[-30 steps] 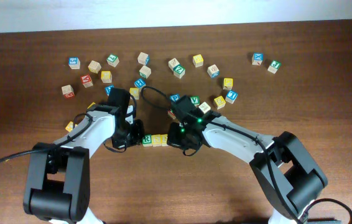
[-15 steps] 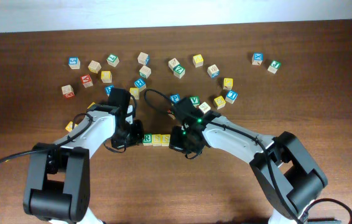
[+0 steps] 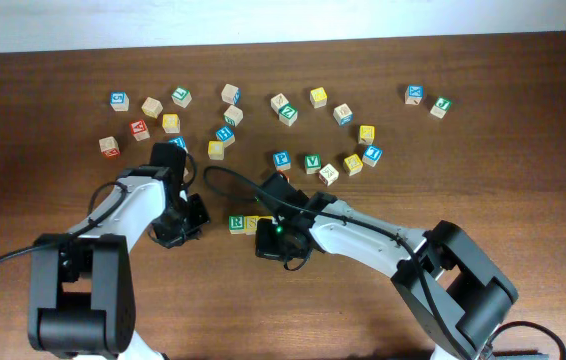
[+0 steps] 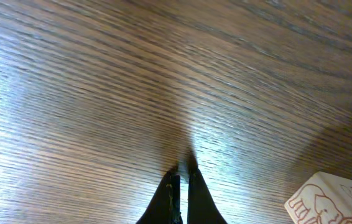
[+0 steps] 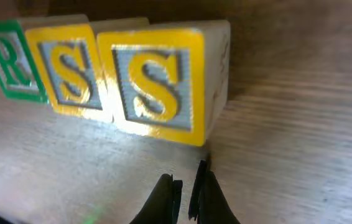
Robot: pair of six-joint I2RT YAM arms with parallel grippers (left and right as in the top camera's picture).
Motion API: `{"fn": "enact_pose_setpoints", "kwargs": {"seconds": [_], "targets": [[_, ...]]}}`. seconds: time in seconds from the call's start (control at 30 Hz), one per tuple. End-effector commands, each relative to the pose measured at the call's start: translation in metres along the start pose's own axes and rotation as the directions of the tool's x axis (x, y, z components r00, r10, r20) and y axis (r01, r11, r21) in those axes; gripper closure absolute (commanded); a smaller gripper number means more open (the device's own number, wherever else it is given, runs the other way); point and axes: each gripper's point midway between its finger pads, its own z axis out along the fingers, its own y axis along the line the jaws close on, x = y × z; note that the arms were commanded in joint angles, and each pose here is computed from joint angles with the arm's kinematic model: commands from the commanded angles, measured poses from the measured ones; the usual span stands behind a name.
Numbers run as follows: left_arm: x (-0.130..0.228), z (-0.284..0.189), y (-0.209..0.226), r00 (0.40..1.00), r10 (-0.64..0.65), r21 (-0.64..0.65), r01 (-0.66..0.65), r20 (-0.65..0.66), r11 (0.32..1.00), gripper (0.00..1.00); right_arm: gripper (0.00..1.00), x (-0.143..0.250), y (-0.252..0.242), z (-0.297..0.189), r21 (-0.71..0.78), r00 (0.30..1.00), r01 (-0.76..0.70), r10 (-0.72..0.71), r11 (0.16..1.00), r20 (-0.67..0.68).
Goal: Spell out RSS
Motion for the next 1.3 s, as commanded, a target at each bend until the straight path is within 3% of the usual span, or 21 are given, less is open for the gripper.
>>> {"fn": "enact_pose_setpoints", "kwargs": {"seconds": [0.0,0.47,0.87,0.93,1.0,1.13,1.27], "targets": [[0.001,0.007,0.018,1.0,-0.028,-0.073,0.028,-0.001,0.997,1.0,0.96,-0.007,-0.009,0.005,0.042,0.999,0.008,-0.01,0.999,0.038],[-0.001,0.006,0.027,0.998,-0.055,-0.077,0.054,-0.007,0.996,1.0,0.96,-0.027,-0.004,0.003,0.043,0.99,0.025,-0.031,0.999,0.138],[0.002,0.006,0.023,1.0,-0.004,-0.061,0.002,-0.022,0.998,1.0,0.96,-0.024,-0.002,-0.002,0.025,0.995,0.013,-0.016,1.0,0.101],[0.002,0.006,0.023,1.0,-0.004,-0.061,0.002,-0.023,0.998,1.0,0.96,-0.013,0.014,-0.011,-0.047,0.993,0.107,-0.104,0.993,0.048],[0.004,0.007,0.018,0.999,0.014,-0.032,-0.015,-0.036,0.999,1.0,0.96,-0.011,0.009,-0.024,-0.028,0.995,0.093,-0.092,0.995,0.045],[0.013,0.008,0.0,0.995,0.082,0.014,-0.082,-0.055,0.997,1.0,0.96,-0.046,-0.029,-0.064,-0.009,0.994,0.049,-0.048,0.999,0.097],[0.014,0.01,-0.028,0.987,0.159,0.059,-0.158,-0.018,0.986,1.0,0.96,-0.067,-0.046,-0.057,-0.004,0.992,0.053,-0.052,0.999,0.118]]}}
